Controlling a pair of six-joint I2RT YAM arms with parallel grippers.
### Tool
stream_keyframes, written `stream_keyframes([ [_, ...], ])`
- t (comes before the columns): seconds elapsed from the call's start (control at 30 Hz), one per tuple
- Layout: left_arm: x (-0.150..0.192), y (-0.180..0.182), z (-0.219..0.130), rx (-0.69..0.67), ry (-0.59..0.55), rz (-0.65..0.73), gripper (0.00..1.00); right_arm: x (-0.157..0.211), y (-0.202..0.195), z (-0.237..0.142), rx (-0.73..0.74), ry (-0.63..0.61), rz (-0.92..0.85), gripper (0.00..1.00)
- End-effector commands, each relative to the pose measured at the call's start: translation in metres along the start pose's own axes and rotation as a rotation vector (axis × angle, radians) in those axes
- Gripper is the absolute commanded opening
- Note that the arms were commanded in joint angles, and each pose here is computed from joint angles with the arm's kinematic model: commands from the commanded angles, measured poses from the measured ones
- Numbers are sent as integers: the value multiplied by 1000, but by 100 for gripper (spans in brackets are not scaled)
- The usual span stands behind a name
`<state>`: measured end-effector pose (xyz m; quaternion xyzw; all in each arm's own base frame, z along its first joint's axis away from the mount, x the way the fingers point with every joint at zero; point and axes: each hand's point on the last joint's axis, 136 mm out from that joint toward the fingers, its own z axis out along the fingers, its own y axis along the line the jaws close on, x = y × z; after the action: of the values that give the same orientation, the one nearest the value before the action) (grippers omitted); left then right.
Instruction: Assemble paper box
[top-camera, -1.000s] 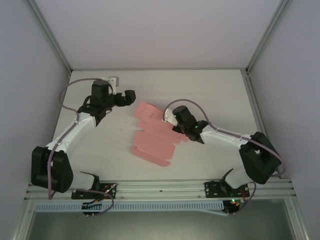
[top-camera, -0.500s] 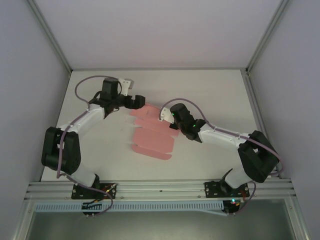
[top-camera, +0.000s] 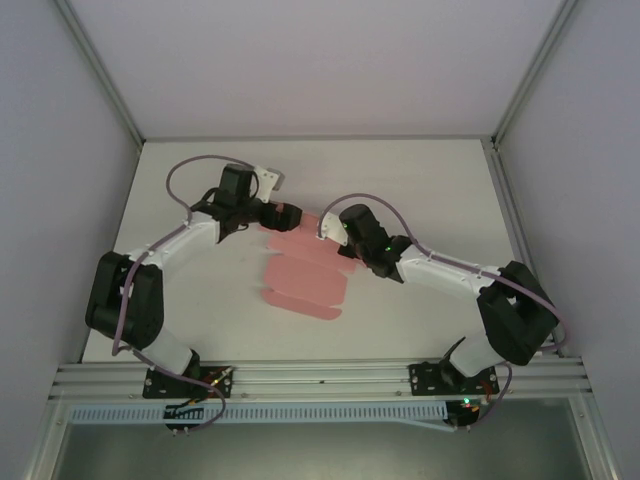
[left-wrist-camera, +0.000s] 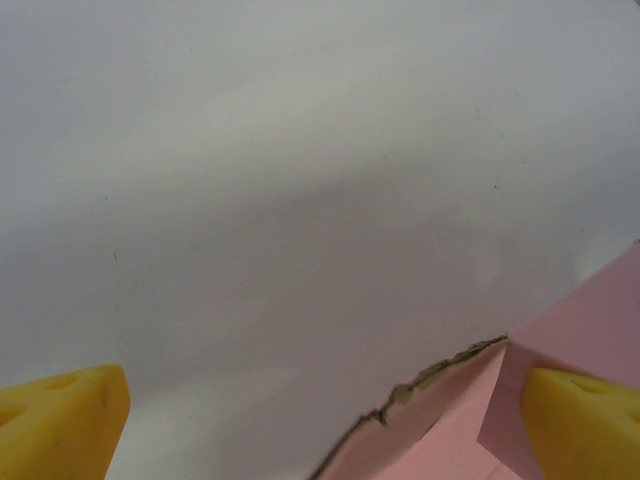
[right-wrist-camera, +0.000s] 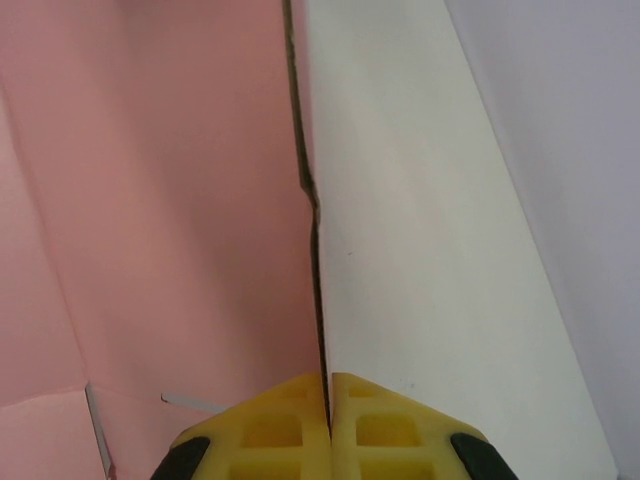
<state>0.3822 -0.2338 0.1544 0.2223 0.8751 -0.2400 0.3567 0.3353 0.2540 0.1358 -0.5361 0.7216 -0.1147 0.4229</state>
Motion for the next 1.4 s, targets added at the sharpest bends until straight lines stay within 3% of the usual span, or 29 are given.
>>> stream_keyframes([
  [0.0,-10,-8,6,-10,-74,-55,100,-31,-6,-6,-30,-99,78,3],
  [0.13,-23,-23,7,20,-184,-102,100,-36,-5,-7,-51,-121,106,2],
  [0.33,-16,-6,-9,-102,-178,-112,100,-24,-11,-3,-15,-92,118,2],
  [0.47,-9,5,-36,-83,-174,-154,100,-12,-19,-3,12,-70,134,1],
  [0.67,16,61,-81,-182,-233,-328,100,-10,-24,-9,-5,-103,178,3],
  [0.77,33,80,-89,-154,-238,-395,100,-9,-25,-9,-1,-98,178,3],
  [1.13,62,92,-38,-8,-96,-483,100,-12,-28,-14,-7,-124,199,3],
  [1.37,52,56,-27,204,-127,-363,100,-14,-23,-13,-40,-130,205,3],
])
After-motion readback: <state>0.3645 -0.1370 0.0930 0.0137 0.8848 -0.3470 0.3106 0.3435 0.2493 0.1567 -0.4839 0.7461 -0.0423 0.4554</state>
